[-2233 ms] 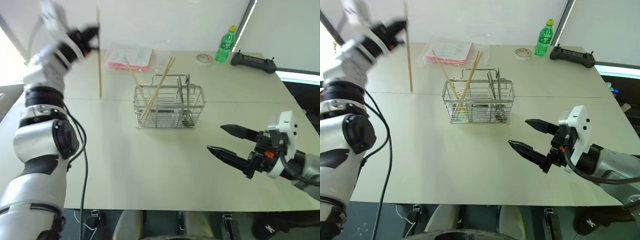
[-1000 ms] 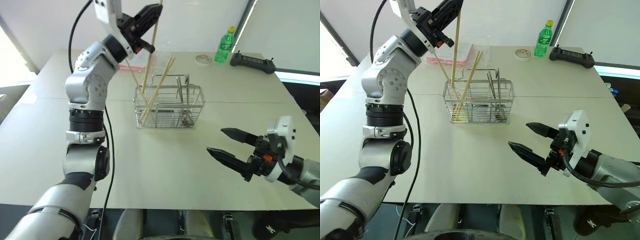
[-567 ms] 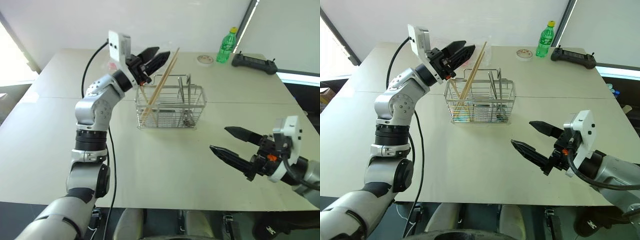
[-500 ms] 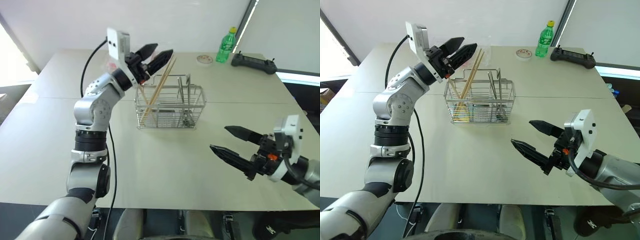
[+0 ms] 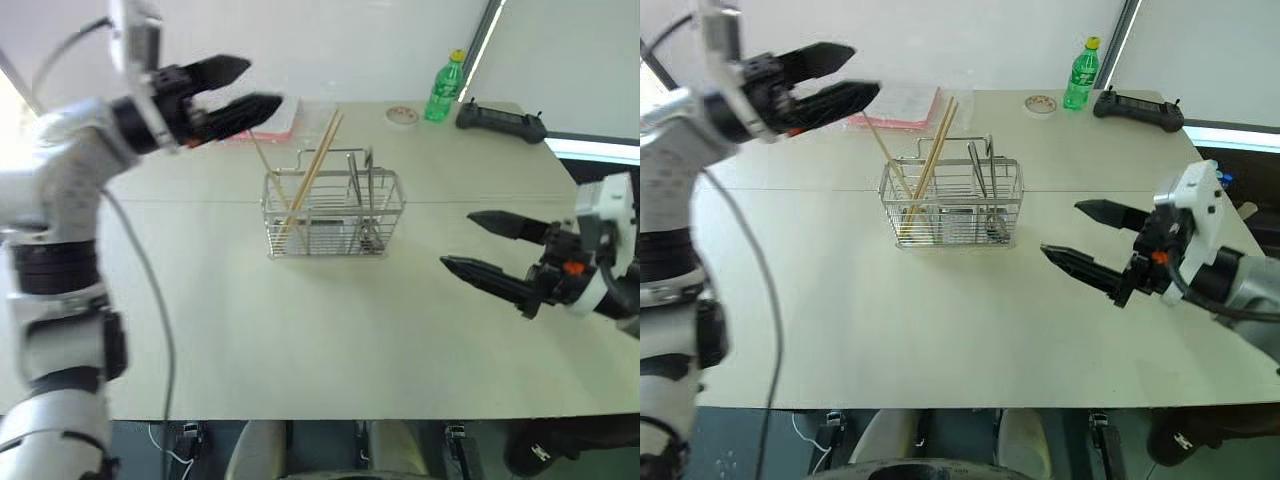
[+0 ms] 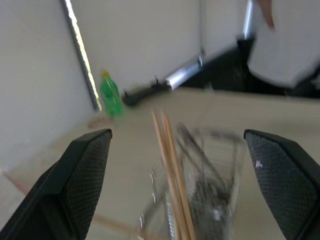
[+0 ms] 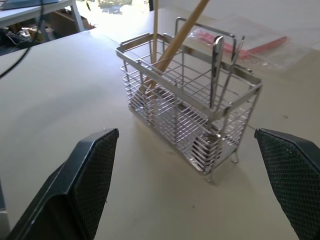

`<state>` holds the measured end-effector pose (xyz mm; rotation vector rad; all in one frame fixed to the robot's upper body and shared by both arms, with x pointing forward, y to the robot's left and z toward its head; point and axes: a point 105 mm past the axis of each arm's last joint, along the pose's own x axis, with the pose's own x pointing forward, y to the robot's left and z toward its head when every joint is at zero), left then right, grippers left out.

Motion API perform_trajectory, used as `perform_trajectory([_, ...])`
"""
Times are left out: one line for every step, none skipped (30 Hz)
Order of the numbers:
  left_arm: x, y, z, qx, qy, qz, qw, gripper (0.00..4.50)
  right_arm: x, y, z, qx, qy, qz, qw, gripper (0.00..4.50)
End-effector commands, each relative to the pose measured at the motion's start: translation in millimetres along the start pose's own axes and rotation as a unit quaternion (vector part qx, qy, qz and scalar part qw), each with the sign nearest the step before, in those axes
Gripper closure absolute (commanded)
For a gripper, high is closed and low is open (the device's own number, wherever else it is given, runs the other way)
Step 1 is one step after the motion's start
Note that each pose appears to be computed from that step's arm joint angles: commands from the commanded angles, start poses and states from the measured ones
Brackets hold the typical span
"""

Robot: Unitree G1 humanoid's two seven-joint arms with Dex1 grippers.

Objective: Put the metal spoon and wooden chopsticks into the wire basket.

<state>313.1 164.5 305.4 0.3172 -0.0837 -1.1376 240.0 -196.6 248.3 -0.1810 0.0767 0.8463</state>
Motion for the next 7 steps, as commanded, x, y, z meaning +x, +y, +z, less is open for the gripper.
perform_trajectory([-23.0, -19.9, -16.4, 0.014, 0.086, -0.06, 0.994, 0.04, -6.1, -14.8, 8.3, -0.028, 0.001, -0.002, 1.0, 0.0])
perform_trajectory([-29.1, -22.0, -21.0, 0.011, 0.102, -0.063, 0.993, 0.04, -6.5, -18.5, 8.7, -0.028, 0.002, -0.004, 1.0, 0.0])
perform_trajectory([-33.6, -22.5, -25.1, 0.008, 0.113, -0.06, 0.992, 0.04, -6.2, -21.4, 8.9, -0.027, 0.0, -0.004, 1.0, 0.0])
perform_trajectory([-36.0, -22.3, -27.9, 0.007, 0.119, -0.056, 0.991, 0.04, -5.6, -22.9, 9.1, -0.026, -0.001, -0.003, 1.0, 0.0])
perform_trajectory([-37.4, -21.3, -30.9, 0.007, 0.125, -0.05, 0.991, 0.04, -4.1, -23.9, 9.3, -0.025, -0.004, -0.001, 1.0, 0.0])
perform_trajectory([-37.7, -21.9, -35.6, 0.011, 0.132, -0.048, 0.99, 0.04, -1.4, -23.5, 8.6, -0.024, -0.006, 0.003, 1.0, 0.0])
perform_trajectory([-37.8, -23.3, -40.7, 0.012, 0.141, -0.049, 0.989, 0.04, 1.6, -22.4, 7.5, -0.027, -0.006, 0.008, 1.0, 0.0])
